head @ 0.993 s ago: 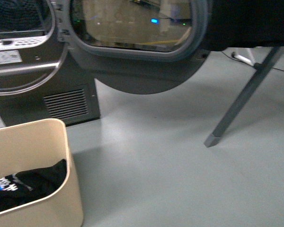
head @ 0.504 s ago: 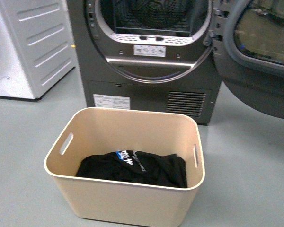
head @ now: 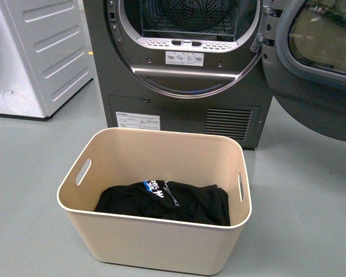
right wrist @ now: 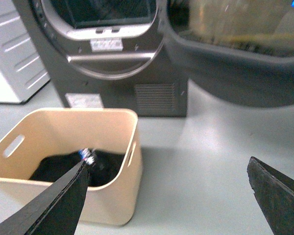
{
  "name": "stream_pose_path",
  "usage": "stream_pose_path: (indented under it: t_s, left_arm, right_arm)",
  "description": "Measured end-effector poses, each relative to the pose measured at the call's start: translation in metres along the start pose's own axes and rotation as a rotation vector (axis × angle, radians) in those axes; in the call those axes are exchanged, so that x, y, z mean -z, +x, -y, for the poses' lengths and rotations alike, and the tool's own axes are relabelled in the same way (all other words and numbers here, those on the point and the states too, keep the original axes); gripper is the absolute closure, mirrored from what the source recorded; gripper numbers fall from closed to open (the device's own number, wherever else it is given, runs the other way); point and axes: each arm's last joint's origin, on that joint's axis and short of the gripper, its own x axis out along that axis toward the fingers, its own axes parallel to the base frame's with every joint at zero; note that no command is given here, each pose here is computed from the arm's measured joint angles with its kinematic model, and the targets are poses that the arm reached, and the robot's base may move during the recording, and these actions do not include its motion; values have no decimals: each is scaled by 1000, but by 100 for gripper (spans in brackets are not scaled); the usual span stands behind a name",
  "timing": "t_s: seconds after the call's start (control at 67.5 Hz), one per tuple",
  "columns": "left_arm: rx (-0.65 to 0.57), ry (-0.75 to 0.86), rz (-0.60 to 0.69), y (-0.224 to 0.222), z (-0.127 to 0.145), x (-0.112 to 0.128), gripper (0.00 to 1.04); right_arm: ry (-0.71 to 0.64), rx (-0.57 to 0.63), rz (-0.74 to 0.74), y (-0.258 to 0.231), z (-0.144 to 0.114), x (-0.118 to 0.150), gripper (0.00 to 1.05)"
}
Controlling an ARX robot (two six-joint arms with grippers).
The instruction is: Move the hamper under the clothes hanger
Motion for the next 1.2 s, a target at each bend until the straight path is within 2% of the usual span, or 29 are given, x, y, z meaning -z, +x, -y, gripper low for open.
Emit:
stream_pose_path:
  t_s: [0.178,0.296,0.43,0.667,0.904,1.201]
  left_arm:
    - [-29,-1,-4,57,-15,-61,7]
    - [-75,-18,-96,107,-32,-74,7]
    - [-116,-19,-185,157,-51,-68,7]
    - [-116,-1,-256,207,-61,-51,7]
    - [-103,37,-356,261,-64,-21,7]
    - [-70,60,-394,306,-60,-9,7]
  right_arm:
    - [102,-53,-79,65,3,-43,8]
    - [119,-86,-266,122,-2,-39,8]
    - [86,-85,-411,182,-11,-32,8]
    - [51,-40,-531,252,-17,-13,8]
    - [13,15,-632,306,-22,10,8]
    - [-26,44,-697,344,-27,33,8]
